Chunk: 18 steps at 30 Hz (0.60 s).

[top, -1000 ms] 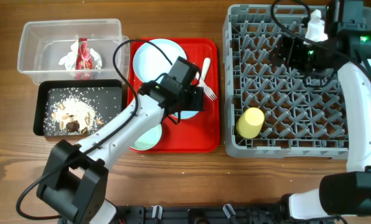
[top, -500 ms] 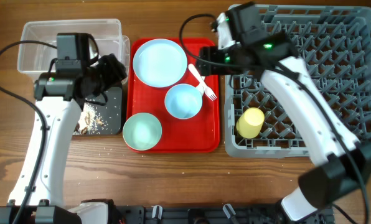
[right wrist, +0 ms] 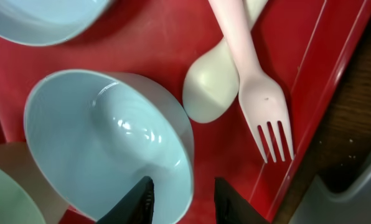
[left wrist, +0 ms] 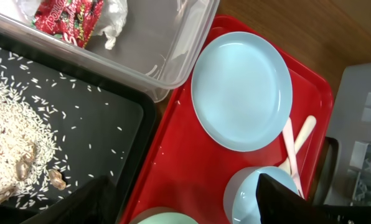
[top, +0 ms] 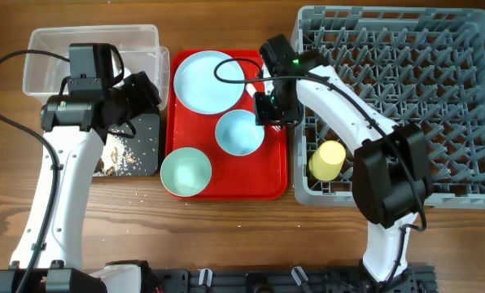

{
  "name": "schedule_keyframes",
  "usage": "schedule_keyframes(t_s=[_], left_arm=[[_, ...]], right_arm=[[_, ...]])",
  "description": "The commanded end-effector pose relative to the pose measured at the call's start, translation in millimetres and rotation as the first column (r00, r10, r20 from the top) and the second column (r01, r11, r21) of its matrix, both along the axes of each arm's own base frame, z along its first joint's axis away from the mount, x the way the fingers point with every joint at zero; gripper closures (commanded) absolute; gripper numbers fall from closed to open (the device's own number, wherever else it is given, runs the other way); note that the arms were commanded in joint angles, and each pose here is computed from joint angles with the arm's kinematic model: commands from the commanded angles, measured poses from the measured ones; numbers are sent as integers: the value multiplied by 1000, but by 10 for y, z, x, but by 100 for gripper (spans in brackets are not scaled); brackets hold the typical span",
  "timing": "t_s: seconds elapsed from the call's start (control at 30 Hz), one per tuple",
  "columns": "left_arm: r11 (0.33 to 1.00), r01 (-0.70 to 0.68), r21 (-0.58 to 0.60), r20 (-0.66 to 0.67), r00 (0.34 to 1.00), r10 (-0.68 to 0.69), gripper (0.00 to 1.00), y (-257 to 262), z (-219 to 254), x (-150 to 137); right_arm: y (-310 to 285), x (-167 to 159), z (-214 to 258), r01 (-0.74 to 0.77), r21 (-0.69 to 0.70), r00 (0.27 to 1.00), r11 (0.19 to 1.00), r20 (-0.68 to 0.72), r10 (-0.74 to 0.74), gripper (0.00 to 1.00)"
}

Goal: Sort waste into correct bins and load items into the dishwasher rack
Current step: 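Grasp the blue bowl rim with the right gripper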

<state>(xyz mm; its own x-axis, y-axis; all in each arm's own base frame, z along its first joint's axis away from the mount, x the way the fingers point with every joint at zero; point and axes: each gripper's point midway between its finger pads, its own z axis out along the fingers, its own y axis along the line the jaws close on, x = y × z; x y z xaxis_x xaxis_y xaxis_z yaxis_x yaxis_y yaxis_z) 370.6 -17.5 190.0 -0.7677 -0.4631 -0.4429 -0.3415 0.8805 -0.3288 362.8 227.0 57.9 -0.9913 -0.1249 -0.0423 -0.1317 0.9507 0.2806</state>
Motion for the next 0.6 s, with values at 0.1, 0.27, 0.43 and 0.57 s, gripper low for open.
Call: schedule_keyframes(t_s=[0.1,0.27,0.43,0.57], left_arm=[[999,-40,32,14,999,40,24,204,2,51],[990,-127,58,13,992,127,17,523,-2,33],[980,-178,85,14,984,178,0,703,-4,12],[980,-178,85,11,984,178,0,702,-8,5]], right_arm=[[19,-138,-288,-10,12,999,1000,-44,11,67],[64,-89,-284,-13,29,1000,1000,-21,14,76],[110,-91,-286,-24,32,1000,999,-11,24,79],[163,-115,-284,-37,34,999,999,-7,37,86]])
